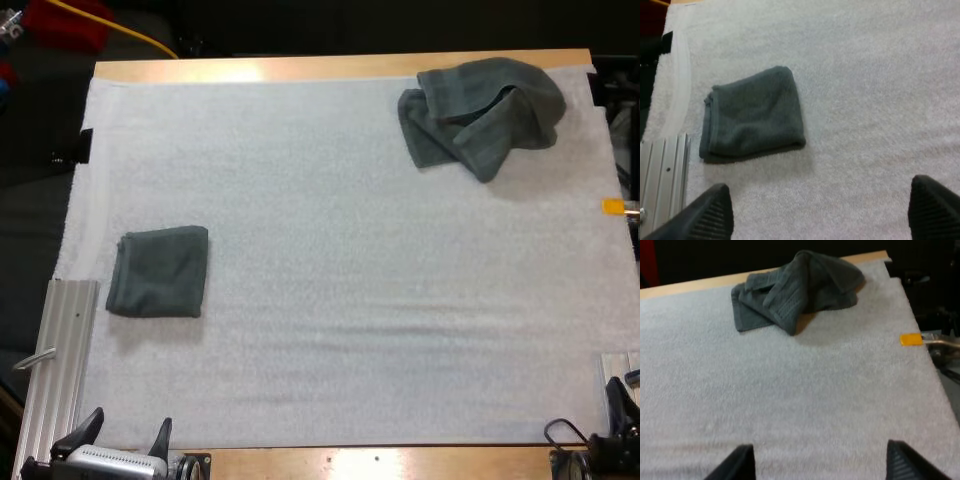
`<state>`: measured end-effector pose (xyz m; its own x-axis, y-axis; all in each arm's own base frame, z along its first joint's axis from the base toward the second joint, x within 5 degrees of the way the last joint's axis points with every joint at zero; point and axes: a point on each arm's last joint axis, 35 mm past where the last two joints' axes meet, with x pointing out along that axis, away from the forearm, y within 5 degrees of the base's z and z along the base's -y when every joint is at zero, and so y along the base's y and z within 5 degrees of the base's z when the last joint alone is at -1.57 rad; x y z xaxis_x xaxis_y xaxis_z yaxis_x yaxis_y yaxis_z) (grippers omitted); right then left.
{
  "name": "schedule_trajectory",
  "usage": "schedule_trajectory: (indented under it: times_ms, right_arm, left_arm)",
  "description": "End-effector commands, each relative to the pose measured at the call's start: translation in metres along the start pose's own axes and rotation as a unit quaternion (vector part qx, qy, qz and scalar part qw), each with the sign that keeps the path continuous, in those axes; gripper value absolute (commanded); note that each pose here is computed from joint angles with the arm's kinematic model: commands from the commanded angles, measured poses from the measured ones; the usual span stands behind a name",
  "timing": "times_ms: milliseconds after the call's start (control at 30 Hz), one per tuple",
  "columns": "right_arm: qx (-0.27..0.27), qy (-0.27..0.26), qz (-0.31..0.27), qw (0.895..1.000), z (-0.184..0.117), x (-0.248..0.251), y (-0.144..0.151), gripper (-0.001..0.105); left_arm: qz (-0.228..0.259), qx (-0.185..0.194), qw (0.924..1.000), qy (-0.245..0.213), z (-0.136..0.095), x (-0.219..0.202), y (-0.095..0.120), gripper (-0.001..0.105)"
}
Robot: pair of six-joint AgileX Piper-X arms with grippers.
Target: Pick towel from pile, fold and stack
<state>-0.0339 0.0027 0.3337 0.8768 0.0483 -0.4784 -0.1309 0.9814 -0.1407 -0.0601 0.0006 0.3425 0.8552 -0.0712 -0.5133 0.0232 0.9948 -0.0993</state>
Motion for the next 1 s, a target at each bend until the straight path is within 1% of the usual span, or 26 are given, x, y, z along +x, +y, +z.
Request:
schedule_trajectory:
  times_ms: [0,200,300,433,600,667,767,967]
  right_arm:
    - [0.000,0.011,0.003,1.000,0.000,0.002,0.000,0.054]
    - [0.000,0.045,0.010,0.999,-0.011,0.024,0.001,0.054]
    - [0.000,0.051,0.011,0.999,-0.016,0.037,0.001,0.054]
    - [-0.001,0.033,0.008,0.999,-0.015,0.051,0.000,0.054]
    - [-0.004,-0.004,0.000,1.000,-0.012,0.067,-0.002,0.054]
    - [-0.010,-0.015,-0.002,1.000,-0.012,0.073,-0.002,0.054]
    - [-0.010,-0.012,-0.001,1.000,-0.016,0.081,-0.002,0.054]
    - [-0.008,0.019,0.005,1.000,-0.029,0.095,0.000,0.054]
  left_arm:
    - [0.006,0.002,0.9999,0.009,0.002,0.003,0.000,0.069]
    - [0.006,0.003,0.9999,0.011,0.002,0.011,0.001,0.069]
    - [0.005,0.003,1.0000,0.001,0.004,0.019,0.001,0.069]
    - [0.001,0.004,0.9997,-0.023,0.009,0.030,0.001,0.069]
    - [-0.005,0.006,0.9977,-0.067,0.017,0.046,0.000,0.069]
    - [-0.006,0.006,0.9972,-0.075,0.018,0.053,0.001,0.069]
    - [-0.005,0.006,0.9973,-0.072,0.015,0.064,0.001,0.069]
    - [-0.002,0.004,0.9996,-0.029,0.000,0.090,0.004,0.069]
